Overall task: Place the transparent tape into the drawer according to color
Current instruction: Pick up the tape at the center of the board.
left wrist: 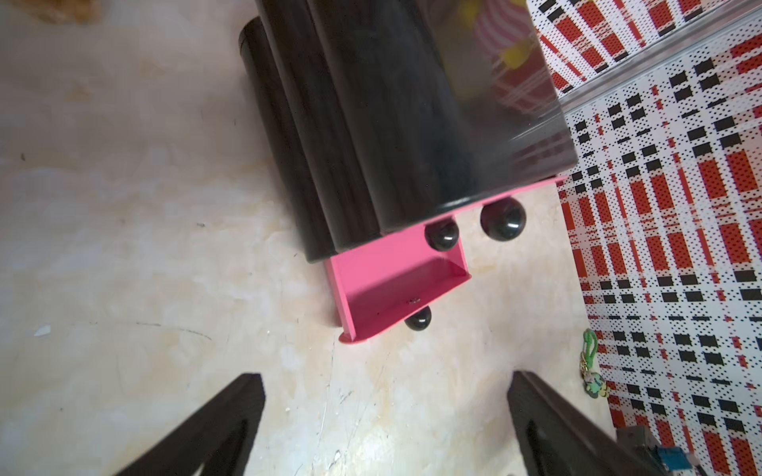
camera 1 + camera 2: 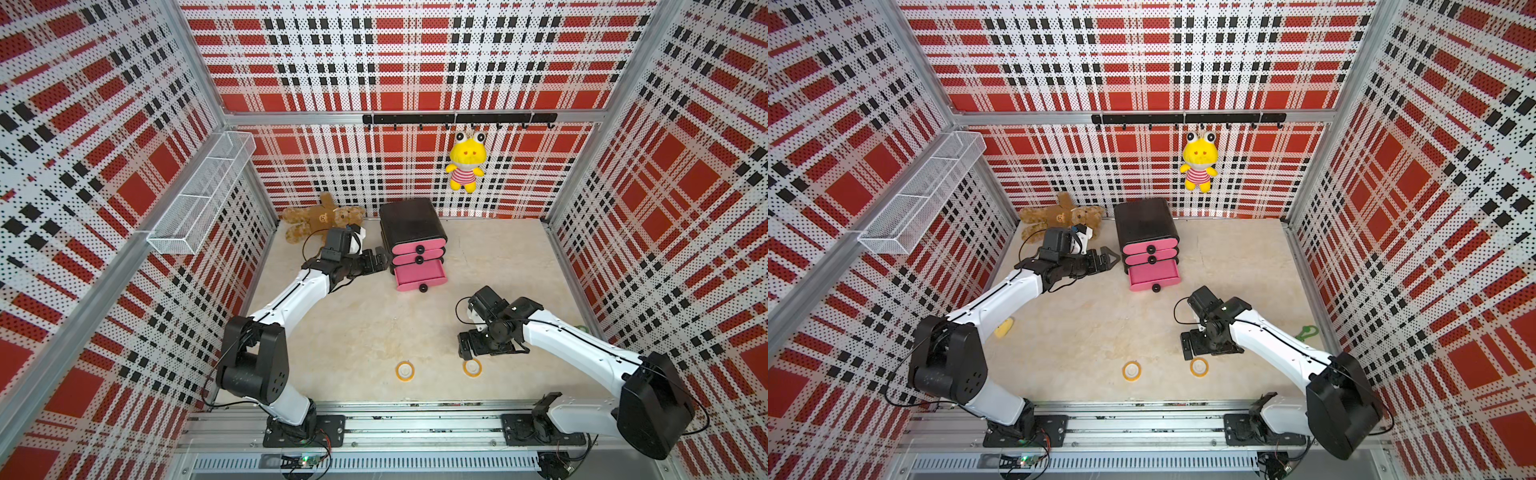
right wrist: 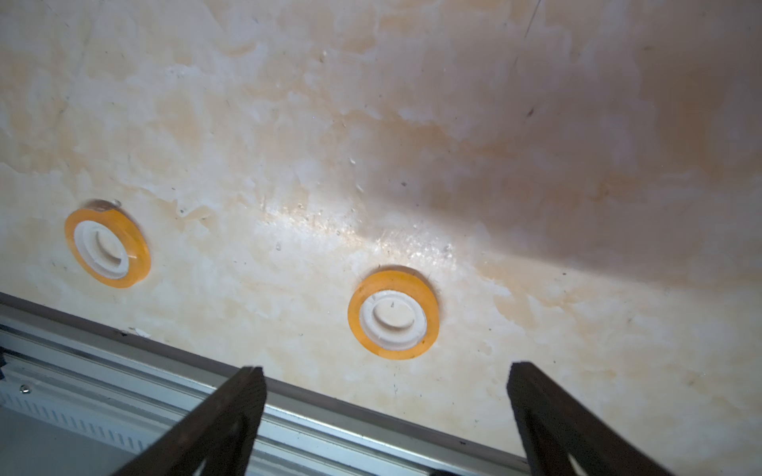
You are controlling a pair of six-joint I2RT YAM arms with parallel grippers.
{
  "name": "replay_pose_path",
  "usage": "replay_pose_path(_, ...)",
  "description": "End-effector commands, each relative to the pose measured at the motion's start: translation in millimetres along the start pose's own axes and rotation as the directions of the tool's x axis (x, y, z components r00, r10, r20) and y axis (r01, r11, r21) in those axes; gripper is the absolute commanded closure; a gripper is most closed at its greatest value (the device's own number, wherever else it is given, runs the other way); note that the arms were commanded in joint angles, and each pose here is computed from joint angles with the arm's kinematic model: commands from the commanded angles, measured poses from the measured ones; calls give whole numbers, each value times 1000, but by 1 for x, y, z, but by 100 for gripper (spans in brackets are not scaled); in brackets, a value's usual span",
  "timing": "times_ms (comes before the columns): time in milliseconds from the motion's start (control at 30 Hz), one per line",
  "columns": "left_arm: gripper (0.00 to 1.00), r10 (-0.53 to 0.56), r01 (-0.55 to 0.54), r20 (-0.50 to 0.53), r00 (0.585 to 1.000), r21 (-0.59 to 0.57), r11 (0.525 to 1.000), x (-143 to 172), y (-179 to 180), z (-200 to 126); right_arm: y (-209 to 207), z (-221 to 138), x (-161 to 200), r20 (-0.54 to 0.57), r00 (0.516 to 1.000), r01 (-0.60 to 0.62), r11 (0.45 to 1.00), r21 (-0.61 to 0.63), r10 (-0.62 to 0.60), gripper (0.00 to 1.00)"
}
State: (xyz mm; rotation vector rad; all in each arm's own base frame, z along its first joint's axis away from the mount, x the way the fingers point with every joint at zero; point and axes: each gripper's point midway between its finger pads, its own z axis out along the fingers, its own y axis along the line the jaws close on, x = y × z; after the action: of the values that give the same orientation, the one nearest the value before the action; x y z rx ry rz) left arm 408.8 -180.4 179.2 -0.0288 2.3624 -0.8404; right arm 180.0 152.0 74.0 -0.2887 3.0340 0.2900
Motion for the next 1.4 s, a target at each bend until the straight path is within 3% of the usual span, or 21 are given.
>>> replay_pose_path(0, 1, 7, -7, 14, 1000, 9, 1000, 6, 3, -6, -7, 3, 15, -50, 998, -26, 999, 26, 27, 0)
replay_pose_path(233, 1, -3, 3, -8, 1000, 26, 1000, 21, 7, -1, -11, 26, 29, -67, 995, -62, 995, 80, 68, 0)
replay_pose_path(533, 1, -12, 12, 9, 1000, 20, 1000, 8, 15, -2, -3, 37, 23, -11, 999, -40, 984, 171, 42, 1)
replay_pose_path(933, 1, -12, 12, 8, 1000, 23, 1000, 6, 15, 0, 5, 55, 16, 11, 1000, -16, 982, 186, 14, 22)
replay_pose_path(1367, 1, -15, 15, 13, 1000, 31, 999, 2, 13, -2, 3, 67, 23, -17, 1000, -8, 983, 185, 11, 30)
